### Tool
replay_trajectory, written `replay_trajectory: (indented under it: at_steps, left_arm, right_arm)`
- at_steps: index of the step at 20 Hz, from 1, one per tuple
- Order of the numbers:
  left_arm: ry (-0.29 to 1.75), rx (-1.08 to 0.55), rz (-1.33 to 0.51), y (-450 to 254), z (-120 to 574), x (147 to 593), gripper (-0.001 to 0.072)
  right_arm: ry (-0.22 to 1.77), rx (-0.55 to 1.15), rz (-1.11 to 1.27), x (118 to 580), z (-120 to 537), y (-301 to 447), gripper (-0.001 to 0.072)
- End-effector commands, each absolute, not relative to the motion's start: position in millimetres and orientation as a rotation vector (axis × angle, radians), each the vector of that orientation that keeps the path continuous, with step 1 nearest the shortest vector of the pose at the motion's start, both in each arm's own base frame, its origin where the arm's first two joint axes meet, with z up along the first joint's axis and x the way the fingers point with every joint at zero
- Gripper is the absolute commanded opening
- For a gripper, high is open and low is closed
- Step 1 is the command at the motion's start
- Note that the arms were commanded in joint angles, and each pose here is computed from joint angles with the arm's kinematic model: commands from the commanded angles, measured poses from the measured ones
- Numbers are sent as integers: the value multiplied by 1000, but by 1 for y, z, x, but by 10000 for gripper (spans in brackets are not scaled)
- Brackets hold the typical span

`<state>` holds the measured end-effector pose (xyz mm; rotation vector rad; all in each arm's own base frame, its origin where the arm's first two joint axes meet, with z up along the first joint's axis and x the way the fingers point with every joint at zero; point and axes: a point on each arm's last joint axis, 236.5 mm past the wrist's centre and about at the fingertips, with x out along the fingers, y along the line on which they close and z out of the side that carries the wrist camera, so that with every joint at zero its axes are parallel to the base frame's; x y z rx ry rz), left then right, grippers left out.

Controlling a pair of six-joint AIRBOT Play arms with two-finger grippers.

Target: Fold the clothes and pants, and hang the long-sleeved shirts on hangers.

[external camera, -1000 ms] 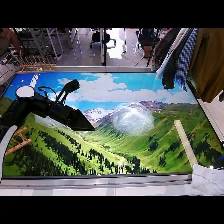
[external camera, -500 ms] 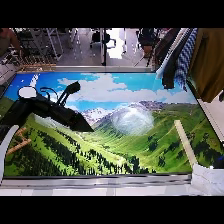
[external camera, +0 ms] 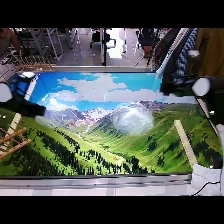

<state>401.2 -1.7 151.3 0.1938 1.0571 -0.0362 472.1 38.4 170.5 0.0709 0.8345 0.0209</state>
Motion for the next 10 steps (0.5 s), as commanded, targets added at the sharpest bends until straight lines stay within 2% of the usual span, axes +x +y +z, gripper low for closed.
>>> replay_trajectory:
  at_steps: [1,10]
  left_arm:
    - [651,263,166,53,251,430,19]
    - [635,263,165,52,255,430,18]
  right_arm:
    - [940,-9,109,470,116,85,29]
    - [910,0,112,476,120,86,20]
